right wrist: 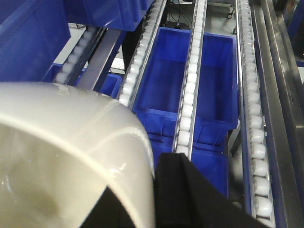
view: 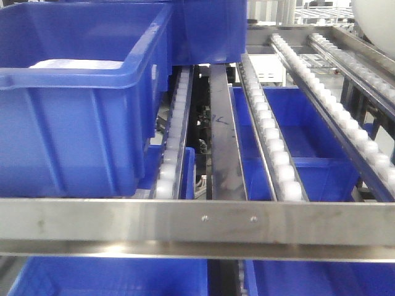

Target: Move white bin to right shelf second layer

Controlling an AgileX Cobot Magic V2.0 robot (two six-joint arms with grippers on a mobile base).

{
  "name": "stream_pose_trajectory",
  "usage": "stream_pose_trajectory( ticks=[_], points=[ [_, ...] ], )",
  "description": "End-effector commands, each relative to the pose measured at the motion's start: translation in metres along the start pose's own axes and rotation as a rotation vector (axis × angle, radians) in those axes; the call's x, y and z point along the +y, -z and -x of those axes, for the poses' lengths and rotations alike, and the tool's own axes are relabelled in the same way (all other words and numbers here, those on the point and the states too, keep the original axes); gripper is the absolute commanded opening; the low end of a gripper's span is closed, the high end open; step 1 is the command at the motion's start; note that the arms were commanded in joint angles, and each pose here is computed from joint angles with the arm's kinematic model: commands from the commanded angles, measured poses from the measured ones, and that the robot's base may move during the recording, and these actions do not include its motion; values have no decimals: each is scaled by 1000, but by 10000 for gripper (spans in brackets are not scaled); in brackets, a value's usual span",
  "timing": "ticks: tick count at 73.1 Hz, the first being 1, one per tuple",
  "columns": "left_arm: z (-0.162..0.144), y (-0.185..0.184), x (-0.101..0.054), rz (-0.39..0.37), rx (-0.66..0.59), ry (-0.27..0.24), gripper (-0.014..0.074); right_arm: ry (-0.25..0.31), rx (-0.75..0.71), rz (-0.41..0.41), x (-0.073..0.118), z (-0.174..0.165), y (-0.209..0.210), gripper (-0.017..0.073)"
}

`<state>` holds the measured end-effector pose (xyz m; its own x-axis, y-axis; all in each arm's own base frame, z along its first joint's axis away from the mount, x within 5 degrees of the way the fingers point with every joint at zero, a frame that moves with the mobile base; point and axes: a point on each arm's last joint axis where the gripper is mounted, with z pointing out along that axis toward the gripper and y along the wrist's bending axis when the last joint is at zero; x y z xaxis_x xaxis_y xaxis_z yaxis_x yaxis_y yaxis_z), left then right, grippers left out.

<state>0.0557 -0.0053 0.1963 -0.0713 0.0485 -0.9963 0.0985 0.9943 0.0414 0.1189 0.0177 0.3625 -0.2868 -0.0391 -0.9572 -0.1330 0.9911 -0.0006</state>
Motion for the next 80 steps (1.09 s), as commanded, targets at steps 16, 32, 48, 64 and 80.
stream_pose_trajectory(
  ticks=[16, 32, 48, 64, 80],
  points=[
    [-4, -1, 0, -3, -63, 3, 85, 6, -132, 0, 0, 19, 5, 55],
    [-4, -1, 0, -3, -63, 3, 85, 6, -132, 0, 0, 19, 5, 55],
    [-4, -1, 0, -3, -63, 3, 85, 6, -132, 0, 0, 19, 5, 55],
    [-4, -1, 0, -3, -63, 3, 85, 6, -132, 0, 0, 19, 5, 55],
    [-4, -1, 0, -3, -63, 3, 85, 6, -132, 0, 0, 19, 5, 55]
  ],
)
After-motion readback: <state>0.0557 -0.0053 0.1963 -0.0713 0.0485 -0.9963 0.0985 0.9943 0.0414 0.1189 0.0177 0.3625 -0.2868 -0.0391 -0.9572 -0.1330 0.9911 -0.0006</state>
